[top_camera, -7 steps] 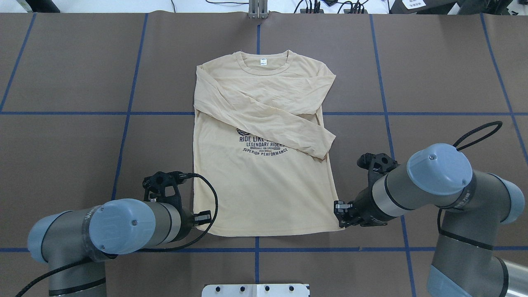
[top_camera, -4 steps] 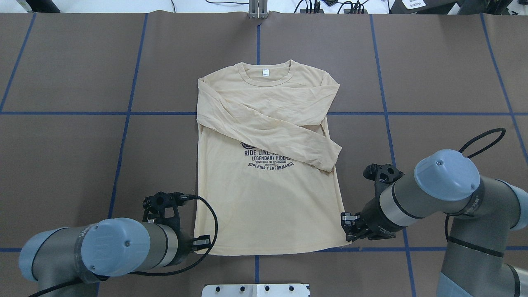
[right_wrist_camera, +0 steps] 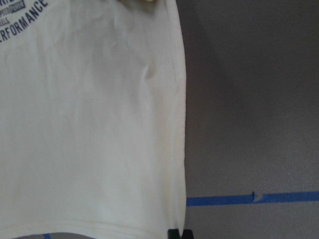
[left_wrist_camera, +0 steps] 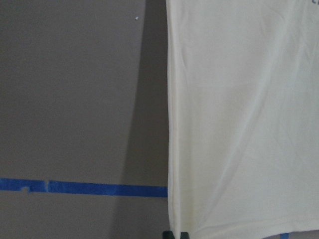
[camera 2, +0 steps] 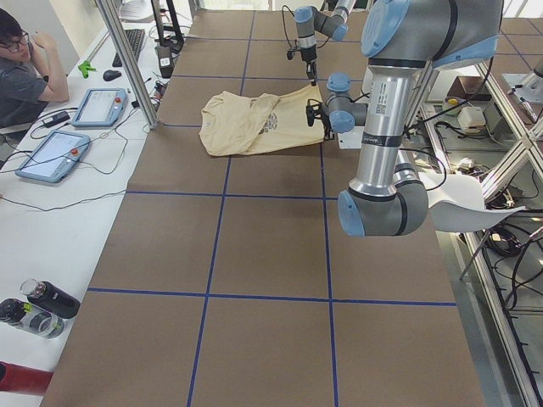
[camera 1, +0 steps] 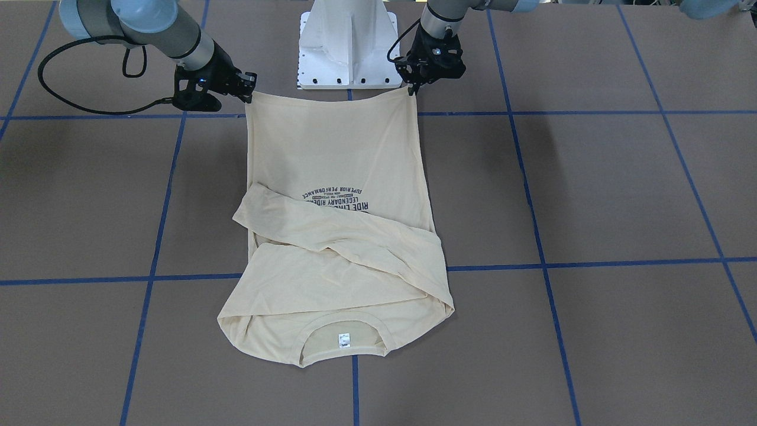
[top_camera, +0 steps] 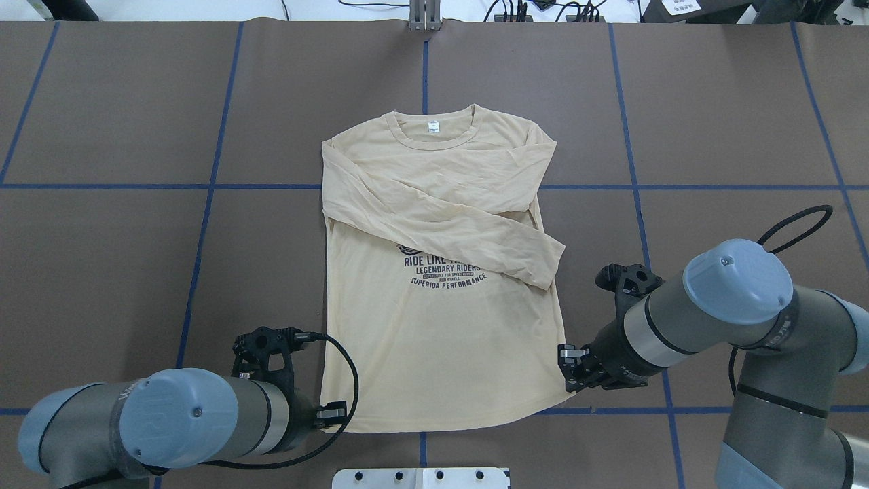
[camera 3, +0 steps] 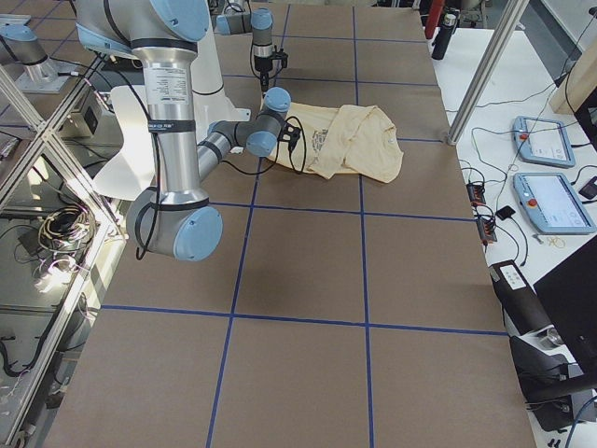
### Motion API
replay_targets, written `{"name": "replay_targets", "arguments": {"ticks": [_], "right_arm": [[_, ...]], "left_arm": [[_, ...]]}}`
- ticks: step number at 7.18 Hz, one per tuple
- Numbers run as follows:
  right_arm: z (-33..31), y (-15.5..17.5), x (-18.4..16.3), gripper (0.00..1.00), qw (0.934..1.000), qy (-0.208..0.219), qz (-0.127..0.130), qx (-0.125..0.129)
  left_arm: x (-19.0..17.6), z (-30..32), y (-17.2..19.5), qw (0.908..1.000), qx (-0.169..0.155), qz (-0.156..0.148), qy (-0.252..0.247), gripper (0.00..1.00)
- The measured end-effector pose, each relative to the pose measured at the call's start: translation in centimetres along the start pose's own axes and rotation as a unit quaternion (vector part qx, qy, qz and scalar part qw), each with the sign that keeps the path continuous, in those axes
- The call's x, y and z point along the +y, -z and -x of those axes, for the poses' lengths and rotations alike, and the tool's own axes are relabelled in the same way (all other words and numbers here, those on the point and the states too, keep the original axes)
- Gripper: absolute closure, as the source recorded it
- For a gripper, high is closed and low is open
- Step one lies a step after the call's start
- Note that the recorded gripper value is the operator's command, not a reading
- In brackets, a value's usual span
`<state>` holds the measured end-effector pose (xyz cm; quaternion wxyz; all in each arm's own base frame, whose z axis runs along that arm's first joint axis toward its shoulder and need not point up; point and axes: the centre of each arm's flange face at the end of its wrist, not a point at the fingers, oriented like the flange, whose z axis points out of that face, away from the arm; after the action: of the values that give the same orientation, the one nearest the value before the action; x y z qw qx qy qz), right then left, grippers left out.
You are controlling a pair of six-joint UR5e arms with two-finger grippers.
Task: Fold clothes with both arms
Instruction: 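Lift the hem with both grippers and pull it toward the collar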
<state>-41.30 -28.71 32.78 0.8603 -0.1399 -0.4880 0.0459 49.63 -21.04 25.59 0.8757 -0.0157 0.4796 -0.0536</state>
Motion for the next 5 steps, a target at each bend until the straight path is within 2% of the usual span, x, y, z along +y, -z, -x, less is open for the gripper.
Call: {"name": "replay_targets", "arguments": {"ticks": [3, 5], "right_arm": [[1.2, 3.8, -4.6, 1.00, 0.9982, -0.017, -0.051, -0.027], [2.2, 6.2, -8.5, 1.00, 0.9949, -0.033, -0.086, -0.042]], "left_arm": [[-5.4, -1.5, 3.2, 0.9985, 0.030, -0.043, 0.018, 1.00], [-11.2, -1.1, 6.9, 0.9964, 0.047, -0.068, 0.019, 1.00]]}}
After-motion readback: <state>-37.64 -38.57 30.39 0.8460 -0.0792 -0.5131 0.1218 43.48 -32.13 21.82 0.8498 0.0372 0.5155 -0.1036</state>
